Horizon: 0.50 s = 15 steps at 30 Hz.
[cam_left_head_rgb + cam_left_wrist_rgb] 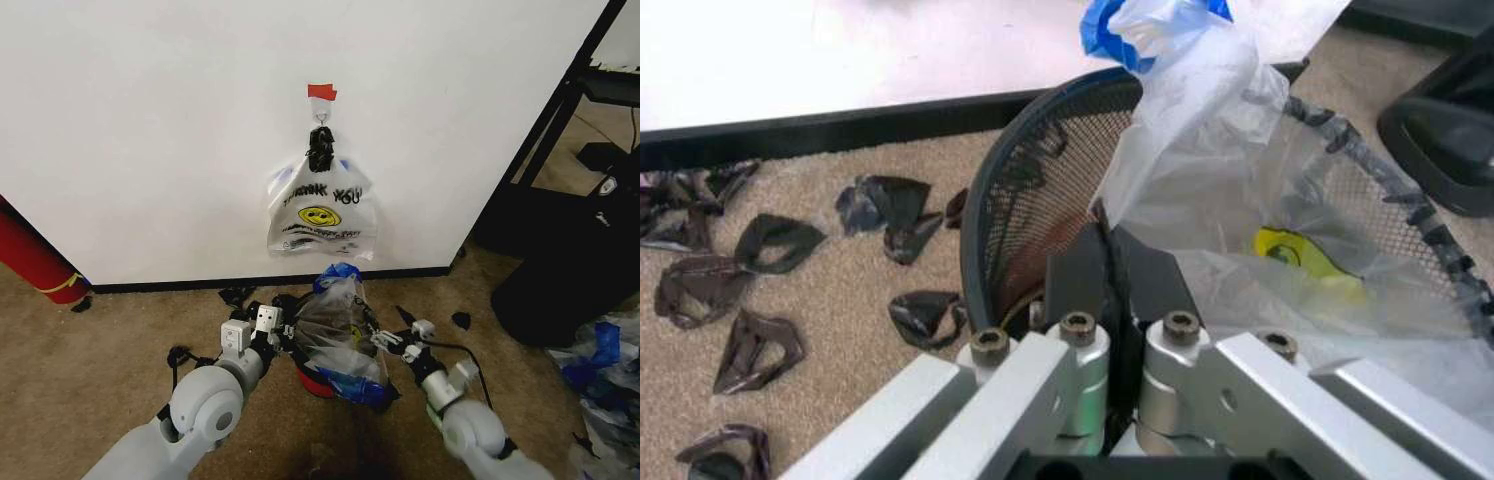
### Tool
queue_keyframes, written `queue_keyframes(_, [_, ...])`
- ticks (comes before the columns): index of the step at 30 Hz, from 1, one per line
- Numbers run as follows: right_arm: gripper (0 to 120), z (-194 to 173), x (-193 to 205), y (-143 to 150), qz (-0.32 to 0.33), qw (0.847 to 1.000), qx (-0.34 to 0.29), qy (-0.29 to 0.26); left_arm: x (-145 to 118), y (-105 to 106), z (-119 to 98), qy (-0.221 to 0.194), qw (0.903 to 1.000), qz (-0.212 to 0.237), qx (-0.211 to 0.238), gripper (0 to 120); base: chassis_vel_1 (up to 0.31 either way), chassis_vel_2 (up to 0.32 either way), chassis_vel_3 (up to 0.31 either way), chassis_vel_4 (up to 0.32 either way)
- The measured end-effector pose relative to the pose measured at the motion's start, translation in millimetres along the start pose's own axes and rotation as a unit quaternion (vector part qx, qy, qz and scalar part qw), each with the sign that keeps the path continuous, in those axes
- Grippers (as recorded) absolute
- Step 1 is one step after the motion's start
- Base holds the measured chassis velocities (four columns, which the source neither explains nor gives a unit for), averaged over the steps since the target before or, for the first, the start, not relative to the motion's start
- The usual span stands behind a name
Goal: Pick up the garbage bag from the wall and place it over the trash bin.
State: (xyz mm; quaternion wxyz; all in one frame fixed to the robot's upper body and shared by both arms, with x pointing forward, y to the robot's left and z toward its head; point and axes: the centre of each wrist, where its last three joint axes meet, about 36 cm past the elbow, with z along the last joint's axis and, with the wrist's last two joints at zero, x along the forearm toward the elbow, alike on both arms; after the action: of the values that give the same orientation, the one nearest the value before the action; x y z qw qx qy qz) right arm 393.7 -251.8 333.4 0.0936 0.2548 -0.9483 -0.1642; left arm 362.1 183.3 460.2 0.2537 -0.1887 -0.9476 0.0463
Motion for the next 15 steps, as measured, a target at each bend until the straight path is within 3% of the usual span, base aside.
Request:
queue_keyframes(8, [100, -35.5, -22.6, -13.7, -0.004, 0.994, 0.004, 0.111, -6.8, -2.5, -6.3, -0.006, 0.9999, 0.008, -0.006, 0, 0.000, 0.000, 0.000, 0.000])
queue_keyframes(15, [97, -45.1, -29.4, -23.9, -0.004, 0.987, 0.014, 0.158, -9.4, -2.3, -8.5, -0.008, 0.9999, 0.010, -0.008, 0, 0.000, 0.000, 0.000, 0.000])
